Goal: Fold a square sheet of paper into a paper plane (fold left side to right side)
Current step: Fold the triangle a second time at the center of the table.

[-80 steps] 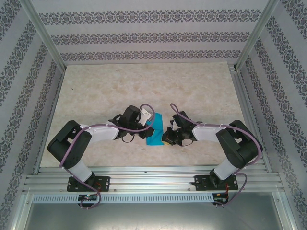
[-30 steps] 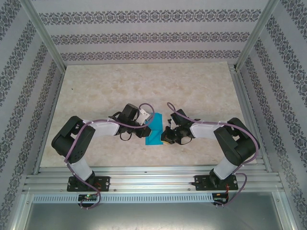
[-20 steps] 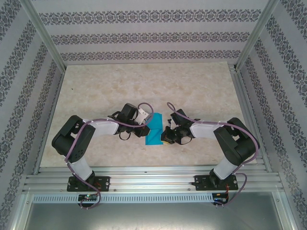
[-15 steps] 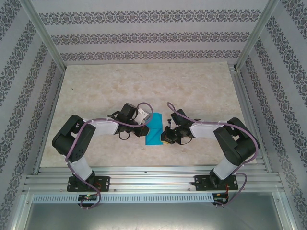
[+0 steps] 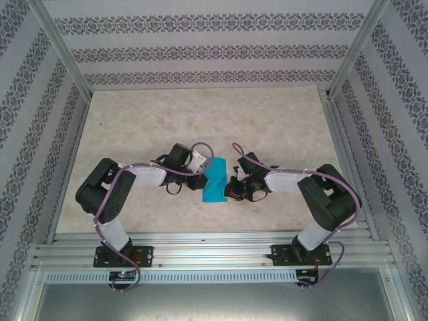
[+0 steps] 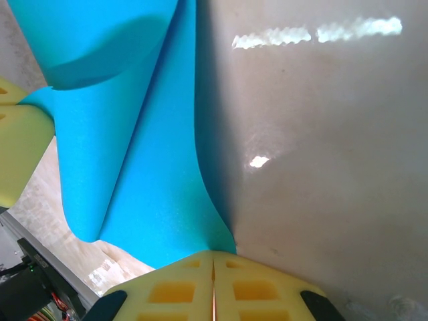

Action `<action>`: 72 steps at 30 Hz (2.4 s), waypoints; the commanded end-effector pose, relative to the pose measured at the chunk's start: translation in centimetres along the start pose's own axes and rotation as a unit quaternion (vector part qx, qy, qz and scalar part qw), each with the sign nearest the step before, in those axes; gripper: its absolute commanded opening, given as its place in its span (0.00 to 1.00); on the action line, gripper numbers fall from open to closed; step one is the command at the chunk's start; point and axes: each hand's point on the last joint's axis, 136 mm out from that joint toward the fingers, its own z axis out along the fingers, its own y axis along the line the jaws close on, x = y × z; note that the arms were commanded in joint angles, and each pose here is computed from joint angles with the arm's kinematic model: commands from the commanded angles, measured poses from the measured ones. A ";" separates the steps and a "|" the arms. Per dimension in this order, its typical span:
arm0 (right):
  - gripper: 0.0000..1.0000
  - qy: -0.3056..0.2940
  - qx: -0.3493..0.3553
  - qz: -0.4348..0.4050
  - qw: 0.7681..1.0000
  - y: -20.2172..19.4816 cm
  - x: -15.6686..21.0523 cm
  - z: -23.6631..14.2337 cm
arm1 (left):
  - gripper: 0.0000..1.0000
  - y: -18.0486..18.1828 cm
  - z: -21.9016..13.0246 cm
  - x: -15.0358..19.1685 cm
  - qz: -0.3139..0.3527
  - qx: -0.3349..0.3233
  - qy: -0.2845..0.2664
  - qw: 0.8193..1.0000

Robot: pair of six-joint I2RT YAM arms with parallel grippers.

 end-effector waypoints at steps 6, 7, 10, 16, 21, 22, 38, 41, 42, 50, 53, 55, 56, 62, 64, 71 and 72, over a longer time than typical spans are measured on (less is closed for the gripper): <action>0.08 0.016 0.052 0.013 0.998 -2.6 1.0 0.9 | 0.11 0.9 -0.3 -0.5 0.008 -0.016 -0.006 1.000; 0.08 0.016 0.052 0.013 0.998 -2.5 1.0 0.9 | 0.11 1.0 -0.2 -0.4 0.008 -0.017 -0.006 1.000; 0.08 0.016 0.052 0.013 0.998 -2.5 0.9 0.9 | 0.11 1.0 -0.1 -0.4 0.006 -0.015 -0.005 1.000; 0.08 0.015 0.050 0.012 0.999 -2.3 0.9 0.9 | 0.11 1.3 0.2 0.3 0.003 -0.017 0.004 1.000; 0.10 0.008 0.043 0.007 0.999 -1.8 0.5 0.7 | 0.11 1.5 0.6 1.1 -0.003 -0.015 0.010 1.000; 0.10 0.006 0.043 0.005 0.999 -1.7 0.4 0.6 | 0.11 1.5 0.7 1.4 -0.005 -0.014 0.013 1.000; 0.16 -0.077 -0.044 -0.021 0.996 4.8 -3.6 -3.9 | 0.10 1.6 0.6 2.7 -0.009 -0.024 0.015 1.000; 0.14 -0.093 -0.060 -0.020 0.994 6.0 -4.8 -3.6 | 0.10 1.6 0.6 2.8 -0.009 -0.024 0.015 1.000; 0.13 -0.096 -0.064 -0.019 0.993 6.4 -5.1 -3.4 | 0.09 1.6 0.6 2.8 -0.009 -0.024 0.014 1.000; 0.13 -0.088 -0.070 -0.021 0.993 7.6 -6.5 -0.8 | 0.07 1.6 0.6 3.0 -0.009 -0.026 0.016 1.000; 0.12 -0.081 -0.066 -0.017 0.994 7.3 -6.6 -0.1 | 0.07 1.6 0.6 3.1 -0.009 -0.026 0.016 1.000; 0.12 -0.079 -0.061 -0.016 0.995 7.0 -6.6 0.3 | 0.07 1.6 0.6 3.1 -0.009 -0.026 0.016 1.000; 0.12 -0.079 -0.060 -0.015 0.995 6.9 -6.6 0.4 | 0.07 1.6 0.6 3.1 -0.009 -0.026 0.016 0.999; 0.12 -0.068 -0.053 -0.009 0.996 6.1 -6.4 1.4 | 0.07 1.6 0.6 3.1 -0.007 -0.026 0.015 1.000; 0.12 -0.065 -0.053 -0.008 0.996 6.0 -6.3 1.6 | 0.07 1.6 0.6 3.2 -0.006 -0.027 0.016 0.999; 0.12 -0.062 -0.048 -0.005 0.997 5.3 -6.0 1.9 | 0.07 1.6 0.7 3.3 -0.007 -0.028 0.019 0.999; 0.12 -0.062 -0.049 -0.003 0.997 5.2 -6.0 2.0 | 0.07 1.6 0.7 3.3 -0.006 -0.028 0.020 0.999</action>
